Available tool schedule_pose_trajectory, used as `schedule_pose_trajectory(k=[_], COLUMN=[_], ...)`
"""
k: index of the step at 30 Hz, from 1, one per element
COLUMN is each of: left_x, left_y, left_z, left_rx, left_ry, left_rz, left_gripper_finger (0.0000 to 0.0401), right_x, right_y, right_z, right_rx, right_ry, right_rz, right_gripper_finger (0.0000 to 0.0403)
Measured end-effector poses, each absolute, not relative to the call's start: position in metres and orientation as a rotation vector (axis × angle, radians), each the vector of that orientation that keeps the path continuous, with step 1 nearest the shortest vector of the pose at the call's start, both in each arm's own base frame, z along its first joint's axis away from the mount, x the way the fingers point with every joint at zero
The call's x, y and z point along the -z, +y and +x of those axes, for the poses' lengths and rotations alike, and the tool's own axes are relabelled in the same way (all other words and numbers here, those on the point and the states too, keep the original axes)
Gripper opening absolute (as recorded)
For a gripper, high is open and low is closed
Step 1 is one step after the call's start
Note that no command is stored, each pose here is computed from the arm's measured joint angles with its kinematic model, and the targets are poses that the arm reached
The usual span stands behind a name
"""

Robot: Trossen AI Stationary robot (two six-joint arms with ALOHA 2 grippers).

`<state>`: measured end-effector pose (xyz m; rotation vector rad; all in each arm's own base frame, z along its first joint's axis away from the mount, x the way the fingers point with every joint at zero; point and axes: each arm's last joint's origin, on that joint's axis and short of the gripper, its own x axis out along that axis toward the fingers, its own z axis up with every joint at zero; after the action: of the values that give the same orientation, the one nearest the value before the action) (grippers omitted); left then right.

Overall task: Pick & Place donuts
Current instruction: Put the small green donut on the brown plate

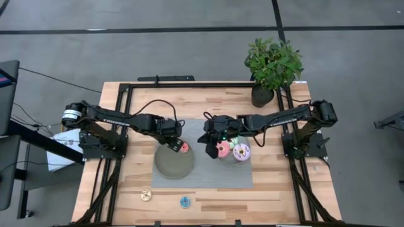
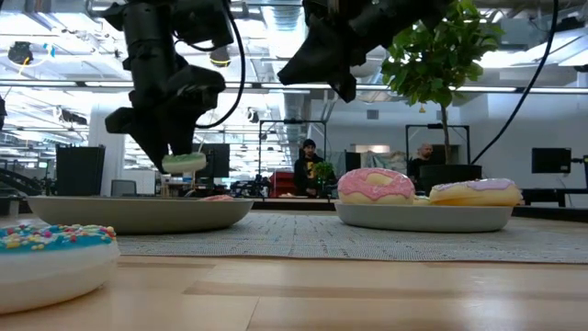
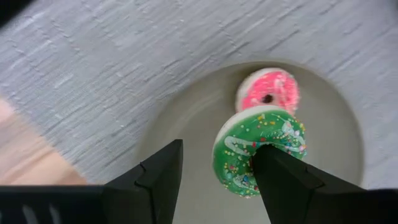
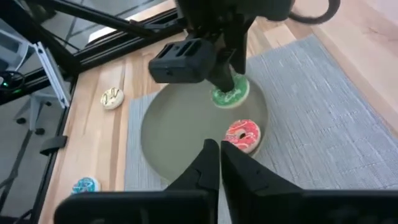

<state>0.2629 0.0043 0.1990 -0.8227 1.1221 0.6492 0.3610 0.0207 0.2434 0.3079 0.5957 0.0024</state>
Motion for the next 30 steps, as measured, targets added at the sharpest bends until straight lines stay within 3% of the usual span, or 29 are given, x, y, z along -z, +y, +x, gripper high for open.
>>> schedule_pose_trajectory(k=[9,22,30], left_x=[-0.200,-0.200,-0.206], left_y=[0.004,-0.001,-0.004], left_z=[0.265,0.259,0.256], left_rx=[-0.626,-0.630,-0.608], left_ry=[1.111,1.167,1.149], left_rz=[-0.825,-0.843,-0.838], left_gripper_finger=[0.0182,0.0182,0.0182], right_x=[-0.205,-0.203,-0.210], right_y=[0.031,0.038,0.034], right_z=[0.388,0.437,0.444], right_rx=[-0.039,-0.152,-0.078], right_ry=[0.651,0.625,0.584], right_rz=[0.330,0.300,0.278], right_gripper_finger=[0.0003,0.0001,0.0001])
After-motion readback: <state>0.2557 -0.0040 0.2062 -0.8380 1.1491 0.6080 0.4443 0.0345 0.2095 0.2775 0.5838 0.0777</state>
